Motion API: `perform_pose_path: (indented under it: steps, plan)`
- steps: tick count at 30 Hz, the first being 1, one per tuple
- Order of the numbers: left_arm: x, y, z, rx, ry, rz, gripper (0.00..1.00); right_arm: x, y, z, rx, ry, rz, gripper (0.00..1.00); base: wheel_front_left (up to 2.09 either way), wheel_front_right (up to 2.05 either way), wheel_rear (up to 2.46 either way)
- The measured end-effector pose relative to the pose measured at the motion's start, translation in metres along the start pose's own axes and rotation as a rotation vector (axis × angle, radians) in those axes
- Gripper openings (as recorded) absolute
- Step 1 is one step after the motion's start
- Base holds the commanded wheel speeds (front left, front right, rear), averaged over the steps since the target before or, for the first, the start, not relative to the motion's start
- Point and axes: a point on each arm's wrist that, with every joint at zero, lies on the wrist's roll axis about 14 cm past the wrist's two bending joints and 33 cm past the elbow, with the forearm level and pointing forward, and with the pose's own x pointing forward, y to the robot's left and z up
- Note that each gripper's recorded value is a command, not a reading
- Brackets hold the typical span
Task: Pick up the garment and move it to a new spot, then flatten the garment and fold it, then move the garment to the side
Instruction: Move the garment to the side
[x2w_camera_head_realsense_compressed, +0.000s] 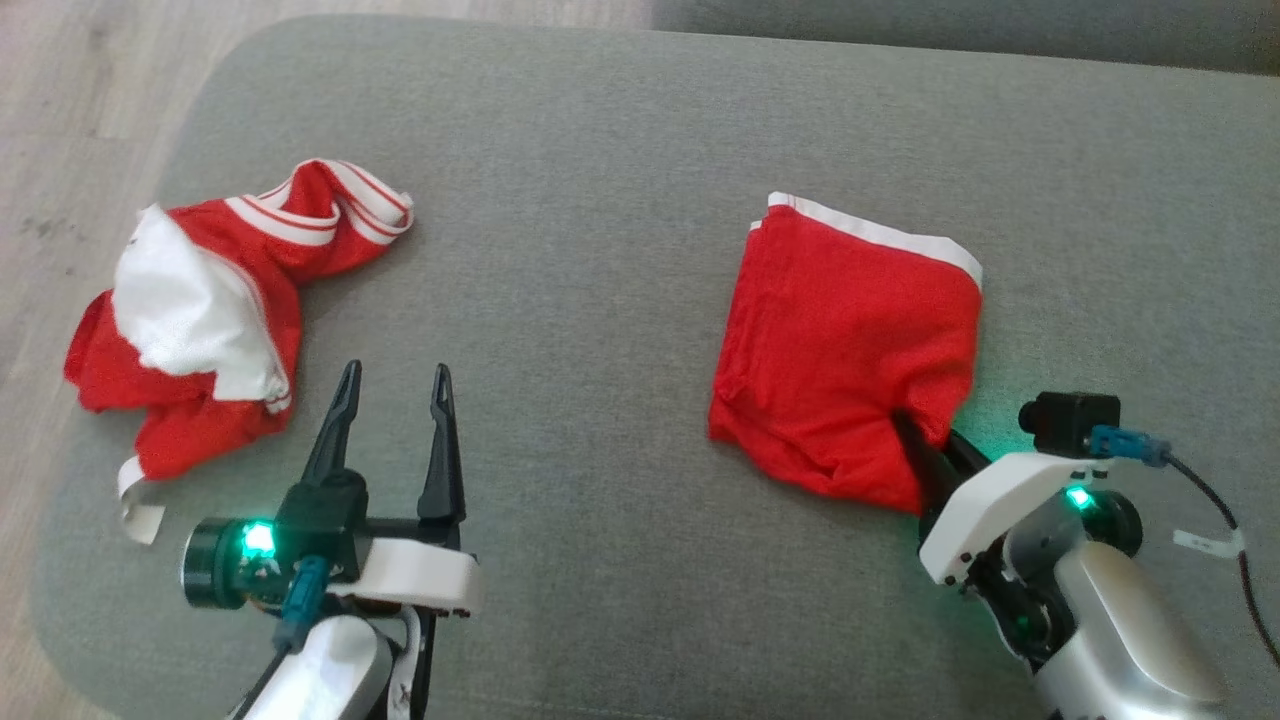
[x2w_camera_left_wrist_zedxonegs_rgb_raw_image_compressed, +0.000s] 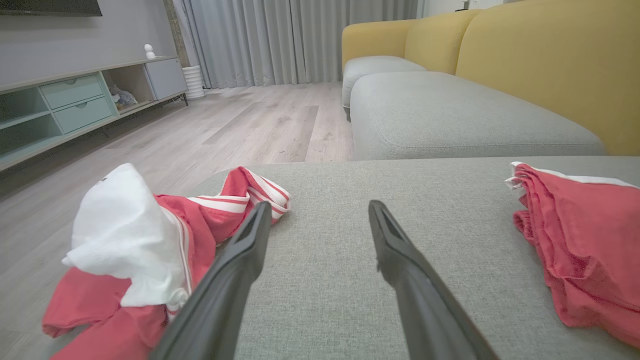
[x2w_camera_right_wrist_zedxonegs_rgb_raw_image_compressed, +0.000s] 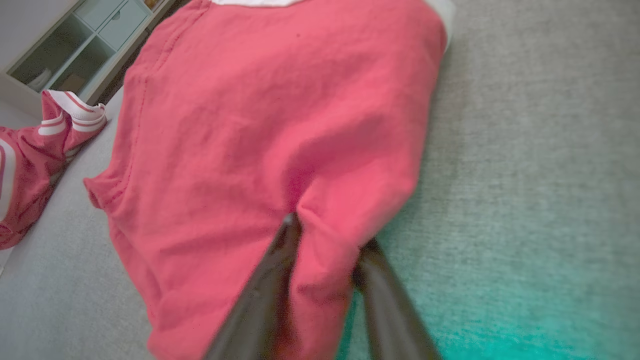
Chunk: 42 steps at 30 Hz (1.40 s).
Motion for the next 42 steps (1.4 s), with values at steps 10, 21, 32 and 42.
perform_pose_path:
  steps: [10,21,32,42]
  plan:
    - [0.019,-0.038,-0.005,-0.006,-0.001,-0.108,1.0,-0.037,-0.064,0.011,-0.165,-0.021,-0.13,0.0,0.0,0.0,0.0]
    - [0.057,-0.102,0.002,-0.024,-0.032,-0.282,1.0,-0.112,-0.2,0.038,-0.292,0.051,-0.456,0.0,0.0,0.0,0.0]
    - [0.084,-0.123,-0.016,-0.04,-0.009,-0.321,1.0,-0.186,-0.33,0.075,-0.25,0.077,-0.837,0.0,0.0,0.0,0.0]
    - [0.089,-0.12,-0.028,-0.04,0.011,-0.307,1.0,-0.198,-0.351,0.104,-0.26,-0.087,-0.932,1.0,0.0,0.0,0.0]
